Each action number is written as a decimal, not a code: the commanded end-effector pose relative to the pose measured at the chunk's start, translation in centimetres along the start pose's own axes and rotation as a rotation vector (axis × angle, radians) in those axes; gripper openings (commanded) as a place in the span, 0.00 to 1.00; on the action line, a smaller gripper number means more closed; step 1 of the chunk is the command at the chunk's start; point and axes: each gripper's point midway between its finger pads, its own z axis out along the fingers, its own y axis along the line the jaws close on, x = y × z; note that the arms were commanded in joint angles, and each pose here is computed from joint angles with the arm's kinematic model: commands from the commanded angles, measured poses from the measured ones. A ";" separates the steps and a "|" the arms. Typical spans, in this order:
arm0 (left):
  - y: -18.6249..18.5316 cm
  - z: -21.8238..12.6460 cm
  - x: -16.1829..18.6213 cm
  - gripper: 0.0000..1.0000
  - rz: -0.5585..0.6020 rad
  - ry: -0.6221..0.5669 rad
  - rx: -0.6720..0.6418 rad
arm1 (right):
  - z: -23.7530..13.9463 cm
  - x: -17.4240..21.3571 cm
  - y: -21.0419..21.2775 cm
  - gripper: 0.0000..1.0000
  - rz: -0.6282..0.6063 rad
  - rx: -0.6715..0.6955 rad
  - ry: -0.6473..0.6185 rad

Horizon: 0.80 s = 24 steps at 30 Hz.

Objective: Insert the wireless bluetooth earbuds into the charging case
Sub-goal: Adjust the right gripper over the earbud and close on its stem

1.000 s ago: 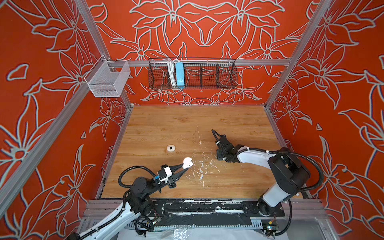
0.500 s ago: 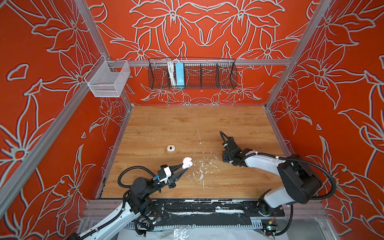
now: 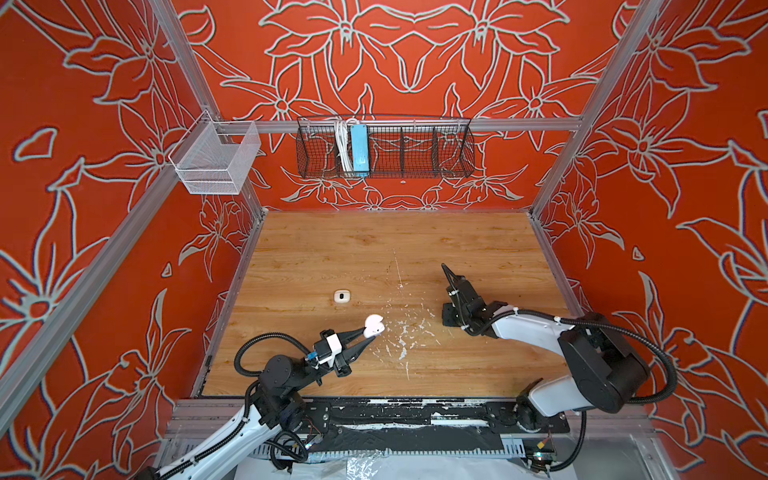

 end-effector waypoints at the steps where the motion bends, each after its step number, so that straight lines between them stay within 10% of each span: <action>1: 0.1 0.0 -1.2 0.00 0.015 -0.032 -0.004 | -0.5 0.9 -1.6 0.34 0.026 0.080 0.014; 24: 0.0 0.1 -1.1 0.00 0.014 -0.028 0.001 | -1.7 0.3 -0.7 0.33 -0.028 0.145 -0.048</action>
